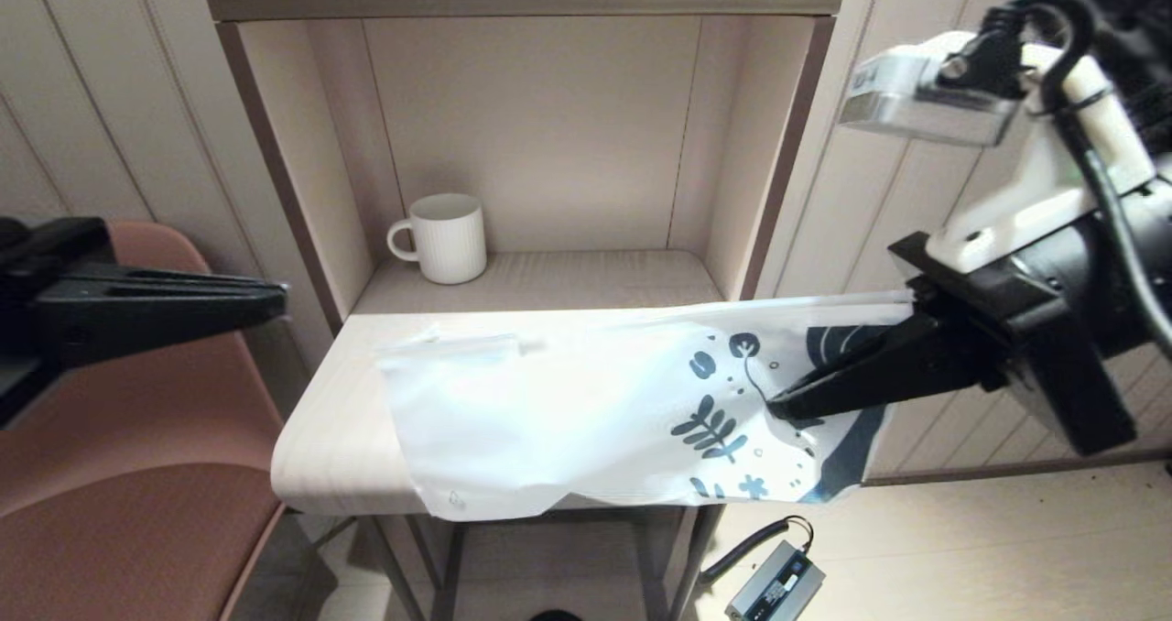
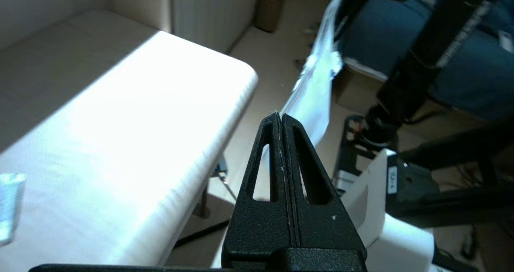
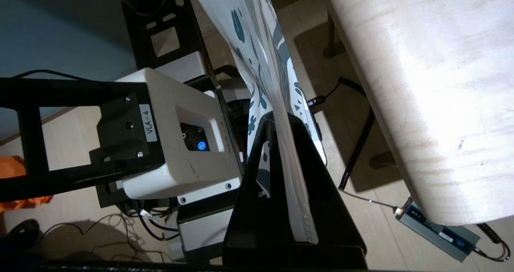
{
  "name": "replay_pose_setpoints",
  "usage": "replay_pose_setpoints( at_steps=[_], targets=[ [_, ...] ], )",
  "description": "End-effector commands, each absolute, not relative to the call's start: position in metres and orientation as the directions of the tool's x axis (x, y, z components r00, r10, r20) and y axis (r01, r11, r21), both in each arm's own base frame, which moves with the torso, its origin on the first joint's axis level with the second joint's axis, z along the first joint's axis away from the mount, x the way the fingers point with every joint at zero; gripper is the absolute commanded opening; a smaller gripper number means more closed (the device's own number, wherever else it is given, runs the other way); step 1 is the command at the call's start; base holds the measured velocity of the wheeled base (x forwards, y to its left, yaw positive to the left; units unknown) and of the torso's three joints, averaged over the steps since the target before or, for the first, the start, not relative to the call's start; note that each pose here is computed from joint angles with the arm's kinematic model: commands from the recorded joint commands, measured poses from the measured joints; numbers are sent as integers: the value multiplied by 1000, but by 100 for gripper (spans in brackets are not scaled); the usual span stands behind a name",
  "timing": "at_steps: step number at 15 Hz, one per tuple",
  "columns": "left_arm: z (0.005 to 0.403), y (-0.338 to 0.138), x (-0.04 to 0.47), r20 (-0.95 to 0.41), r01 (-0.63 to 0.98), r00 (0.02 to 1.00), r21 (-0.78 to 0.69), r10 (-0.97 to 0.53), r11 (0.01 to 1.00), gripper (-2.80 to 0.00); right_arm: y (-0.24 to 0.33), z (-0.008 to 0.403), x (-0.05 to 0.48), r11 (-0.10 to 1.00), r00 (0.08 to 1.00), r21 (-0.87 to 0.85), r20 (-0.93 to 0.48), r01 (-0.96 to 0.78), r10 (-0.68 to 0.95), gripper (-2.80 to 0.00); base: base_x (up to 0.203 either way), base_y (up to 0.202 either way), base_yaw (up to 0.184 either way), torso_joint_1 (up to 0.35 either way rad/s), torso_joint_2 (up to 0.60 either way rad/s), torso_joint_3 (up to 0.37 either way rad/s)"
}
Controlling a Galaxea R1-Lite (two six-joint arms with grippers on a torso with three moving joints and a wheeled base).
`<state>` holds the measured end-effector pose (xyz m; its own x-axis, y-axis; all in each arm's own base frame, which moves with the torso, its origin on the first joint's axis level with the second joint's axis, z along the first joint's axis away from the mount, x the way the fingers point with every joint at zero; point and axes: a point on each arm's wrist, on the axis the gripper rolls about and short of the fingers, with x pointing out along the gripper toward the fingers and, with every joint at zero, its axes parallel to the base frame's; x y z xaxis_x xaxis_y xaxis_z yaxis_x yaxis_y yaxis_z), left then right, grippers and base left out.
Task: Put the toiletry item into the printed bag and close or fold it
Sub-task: Open the storage bag
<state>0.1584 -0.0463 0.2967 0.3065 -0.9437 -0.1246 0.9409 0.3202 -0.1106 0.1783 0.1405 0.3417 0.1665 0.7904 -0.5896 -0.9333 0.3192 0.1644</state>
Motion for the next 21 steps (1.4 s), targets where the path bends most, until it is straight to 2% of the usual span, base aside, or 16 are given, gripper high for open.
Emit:
replay_pose_setpoints(
  at_steps=[1, 5, 6, 10, 15, 21],
  targets=[
    [283, -61, 177, -154, 959, 215, -154, -964, 238, -280, 153, 323, 192, 310, 115, 206, -634, -928, 765, -280, 0, 0, 0, 0, 0, 0],
    [285, -75, 174, -147, 982, 132, -116, -980, 149, -280, 164, 319, 194, 282, 84, 213, -642, -936, 762, -280, 0, 0, 0, 0, 0, 0],
    [287, -76, 173, -145, 984, 128, -105, -981, 144, 0, 166, 320, 194, 277, 83, 210, -639, -938, 764, -280, 0, 0, 0, 0, 0, 0],
    [285, -76, 174, -145, 985, 117, -112, -982, 134, 0, 172, 317, 202, 278, 80, 213, -642, -937, 762, -280, 0, 0, 0, 0, 0, 0],
    [276, -82, 183, -137, 988, 31, -149, -990, 52, 0, 181, 321, 209, 263, 81, 201, -630, -944, 772, -280, 0, 0, 0, 0, 0, 0],
    [259, -92, 201, -165, 984, 0, -175, -986, 30, 0, 184, 322, 209, 255, 80, 194, -627, -947, 775, -280, 0, 0, 0, 0, 0, 0]
  ],
)
